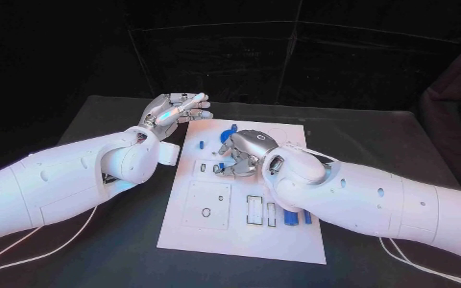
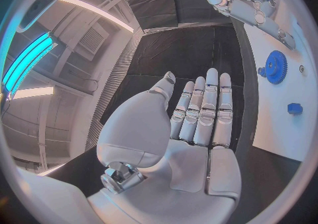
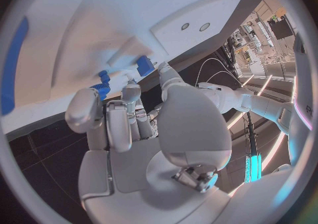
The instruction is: Assemble the parts on the task board
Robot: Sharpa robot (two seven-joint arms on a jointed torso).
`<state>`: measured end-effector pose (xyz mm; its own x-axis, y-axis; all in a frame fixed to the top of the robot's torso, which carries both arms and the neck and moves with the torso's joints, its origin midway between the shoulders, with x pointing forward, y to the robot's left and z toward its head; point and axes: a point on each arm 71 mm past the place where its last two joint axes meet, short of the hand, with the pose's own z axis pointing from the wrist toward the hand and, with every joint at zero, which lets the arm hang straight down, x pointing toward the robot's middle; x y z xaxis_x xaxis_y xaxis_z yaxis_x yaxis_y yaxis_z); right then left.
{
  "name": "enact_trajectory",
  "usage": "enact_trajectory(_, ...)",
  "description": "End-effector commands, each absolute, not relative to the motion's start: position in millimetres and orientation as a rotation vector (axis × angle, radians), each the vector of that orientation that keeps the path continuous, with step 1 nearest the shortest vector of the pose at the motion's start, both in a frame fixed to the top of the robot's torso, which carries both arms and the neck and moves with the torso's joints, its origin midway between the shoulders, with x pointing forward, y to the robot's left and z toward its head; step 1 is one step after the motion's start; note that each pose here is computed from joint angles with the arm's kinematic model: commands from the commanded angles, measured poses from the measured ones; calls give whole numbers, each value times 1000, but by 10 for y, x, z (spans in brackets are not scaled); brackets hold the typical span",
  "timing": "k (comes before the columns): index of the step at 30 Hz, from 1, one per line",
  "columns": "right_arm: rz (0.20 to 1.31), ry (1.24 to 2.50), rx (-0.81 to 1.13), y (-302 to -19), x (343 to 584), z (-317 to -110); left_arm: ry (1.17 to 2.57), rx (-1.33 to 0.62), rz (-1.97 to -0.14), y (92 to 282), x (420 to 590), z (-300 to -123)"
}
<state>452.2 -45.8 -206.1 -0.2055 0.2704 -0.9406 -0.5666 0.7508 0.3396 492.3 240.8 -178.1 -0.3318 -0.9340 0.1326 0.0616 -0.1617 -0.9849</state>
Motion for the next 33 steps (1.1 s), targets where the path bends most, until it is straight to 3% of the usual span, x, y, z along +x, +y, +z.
enact_trajectory(1,922,1473,-234,-500,4441,-1928,1330,-1060,-1606,2403,4923,-1778)
enact_trajectory(6,1054,1457,-229,-744,4337,-1795,1417,-1039,-1539,2431,4912,-1818)
enact_trajectory(9,1094,1512,-95,-1001,4397,-1681,1612,-988,-1414,2452,4894,-1904)
enact_trajectory(15,1071,1557,114,-1520,4546,-1478,1951,-745,-1118,2424,4872,-1965)
enact_trajectory(19,1038,1560,186,-1756,4623,-1404,2085,-540,-953,2374,4881,-1931)
enact_trajectory(24,980,1569,260,-2026,4733,-1366,2180,-238,-739,2279,4939,-1841)
enact_trajectory(33,933,1589,282,-2155,4817,-1377,2257,-26,-580,2041,5061,-1887)
